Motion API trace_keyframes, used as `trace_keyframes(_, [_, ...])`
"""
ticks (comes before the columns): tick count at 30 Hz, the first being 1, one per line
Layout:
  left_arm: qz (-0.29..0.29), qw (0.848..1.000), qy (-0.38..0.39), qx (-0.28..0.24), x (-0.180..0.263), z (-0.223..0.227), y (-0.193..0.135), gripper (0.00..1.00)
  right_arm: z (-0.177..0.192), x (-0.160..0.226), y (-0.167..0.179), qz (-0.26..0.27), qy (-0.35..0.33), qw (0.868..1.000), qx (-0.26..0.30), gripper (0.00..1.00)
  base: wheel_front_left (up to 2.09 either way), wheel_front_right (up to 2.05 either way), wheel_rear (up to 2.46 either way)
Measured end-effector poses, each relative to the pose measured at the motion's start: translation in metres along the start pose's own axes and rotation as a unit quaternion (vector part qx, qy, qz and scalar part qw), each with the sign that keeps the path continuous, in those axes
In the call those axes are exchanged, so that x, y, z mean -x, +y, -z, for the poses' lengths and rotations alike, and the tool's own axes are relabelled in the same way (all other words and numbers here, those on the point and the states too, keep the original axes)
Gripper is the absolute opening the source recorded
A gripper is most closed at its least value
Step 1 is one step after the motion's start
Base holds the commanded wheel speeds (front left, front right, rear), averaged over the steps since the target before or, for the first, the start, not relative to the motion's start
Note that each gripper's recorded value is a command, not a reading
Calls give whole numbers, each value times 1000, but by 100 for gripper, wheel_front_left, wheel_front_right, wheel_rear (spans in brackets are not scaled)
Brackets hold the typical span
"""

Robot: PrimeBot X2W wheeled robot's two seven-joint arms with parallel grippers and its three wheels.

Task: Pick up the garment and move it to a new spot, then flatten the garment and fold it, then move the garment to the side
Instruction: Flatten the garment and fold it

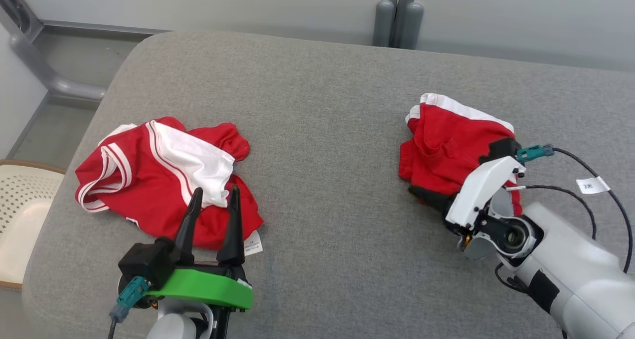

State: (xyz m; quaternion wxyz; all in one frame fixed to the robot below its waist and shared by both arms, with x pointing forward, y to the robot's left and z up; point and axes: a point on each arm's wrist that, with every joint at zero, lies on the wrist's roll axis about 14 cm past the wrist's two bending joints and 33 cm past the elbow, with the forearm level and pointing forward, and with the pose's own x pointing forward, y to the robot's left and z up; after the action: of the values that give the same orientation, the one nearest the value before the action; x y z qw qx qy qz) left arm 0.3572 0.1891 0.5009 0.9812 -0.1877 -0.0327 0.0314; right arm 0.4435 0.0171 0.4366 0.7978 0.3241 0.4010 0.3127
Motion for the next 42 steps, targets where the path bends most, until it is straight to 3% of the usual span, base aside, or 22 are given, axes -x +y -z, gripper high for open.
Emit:
trace_keyframes(6, [22, 1000, 0, 3, -3, 1, -14, 100, 12, 13, 35, -54, -16, 998, 25, 0, 0, 0, 0])
trace_keyframes(10, [34, 999, 2, 6, -4, 3, -22, 100, -6, 29, 46, -69, -69, 994, 45, 0, 0, 0, 0])
trace_keyframes(17, [53, 999, 1, 9, -4, 3, -34, 100, -56, 64, 12, -12, -182, 980, 75, 0, 0, 0, 0])
trace_keyframes(21, [49, 999, 7, 10, -4, 6, -32, 100, -73, 70, -14, 27, -205, 976, 73, 0, 0, 0, 0])
trace_keyframes(32, [15, 1000, 16, 11, -5, 11, -11, 100, -91, 38, -54, 81, -157, 984, 26, 0, 0, 0, 0])
trace_keyframes(42, [-23, 1000, 17, 6, 0, 10, 12, 100, -61, 4, -80, 98, -61, 990, -86, 0, 0, 0, 0])
